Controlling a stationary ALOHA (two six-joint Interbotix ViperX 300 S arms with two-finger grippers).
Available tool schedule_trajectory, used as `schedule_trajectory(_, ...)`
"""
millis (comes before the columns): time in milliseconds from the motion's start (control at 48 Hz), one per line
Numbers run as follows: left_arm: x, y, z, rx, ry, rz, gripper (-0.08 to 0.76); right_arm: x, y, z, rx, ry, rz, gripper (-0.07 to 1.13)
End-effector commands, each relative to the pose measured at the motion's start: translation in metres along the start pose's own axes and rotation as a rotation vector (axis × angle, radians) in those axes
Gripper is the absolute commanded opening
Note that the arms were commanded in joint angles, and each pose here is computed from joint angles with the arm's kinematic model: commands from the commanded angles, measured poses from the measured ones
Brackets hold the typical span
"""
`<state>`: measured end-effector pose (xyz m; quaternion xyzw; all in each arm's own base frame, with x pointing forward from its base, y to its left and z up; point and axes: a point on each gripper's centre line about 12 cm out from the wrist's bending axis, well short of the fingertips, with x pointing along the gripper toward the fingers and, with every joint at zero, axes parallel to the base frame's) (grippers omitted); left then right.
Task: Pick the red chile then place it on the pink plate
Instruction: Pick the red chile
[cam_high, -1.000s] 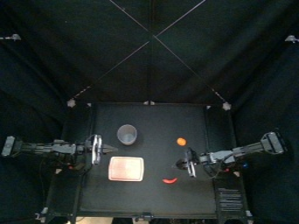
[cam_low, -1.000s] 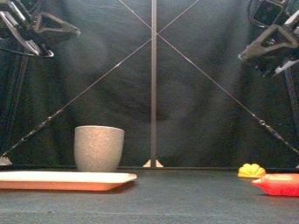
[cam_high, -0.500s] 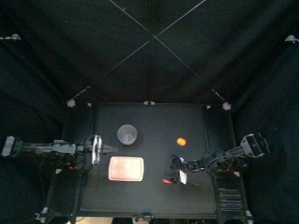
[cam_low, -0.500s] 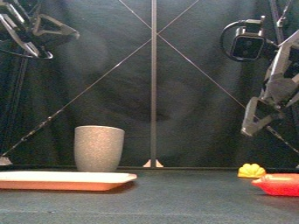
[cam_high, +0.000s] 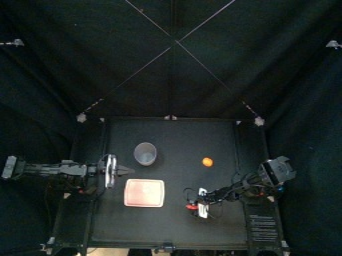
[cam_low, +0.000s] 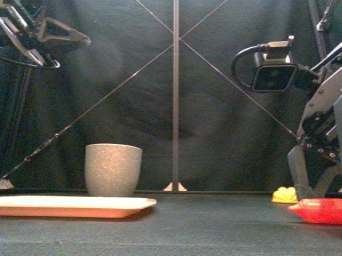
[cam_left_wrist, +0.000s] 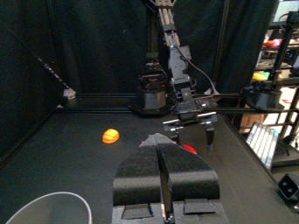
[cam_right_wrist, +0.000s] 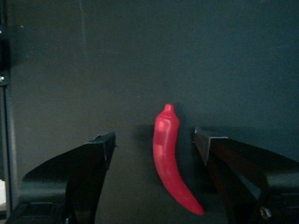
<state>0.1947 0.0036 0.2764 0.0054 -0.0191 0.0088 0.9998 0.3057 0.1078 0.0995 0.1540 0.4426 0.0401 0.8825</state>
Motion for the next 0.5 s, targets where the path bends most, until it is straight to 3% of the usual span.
schedule_trajectory(21,0.0015,0.0003,0.0047,0.003,-0.012,0.001,-0.017,0.0027,0.0043,0.0067,0.005,-0.001,0.005,1.02)
schedule_trajectory(167,0.0013,0.0009,0.0041,0.003,-0.011,0.004,-0.017,0.0056,0.0033,0.0047,0.002,0.032,-0.005,0.96)
schedule_trajectory(396,0.0011,0.0027,0.0028,0.004,-0.008,0.013,-0.017,0.0055,0.0026,0.0031,0.001,0.051,-0.01,0.53)
schedule_trajectory(500,0.0011,0.0027,0.0028,0.004,-0.008,0.013,-0.017,0.0041,0.0048,0.0083,-0.012,0.034,-0.003,0.46)
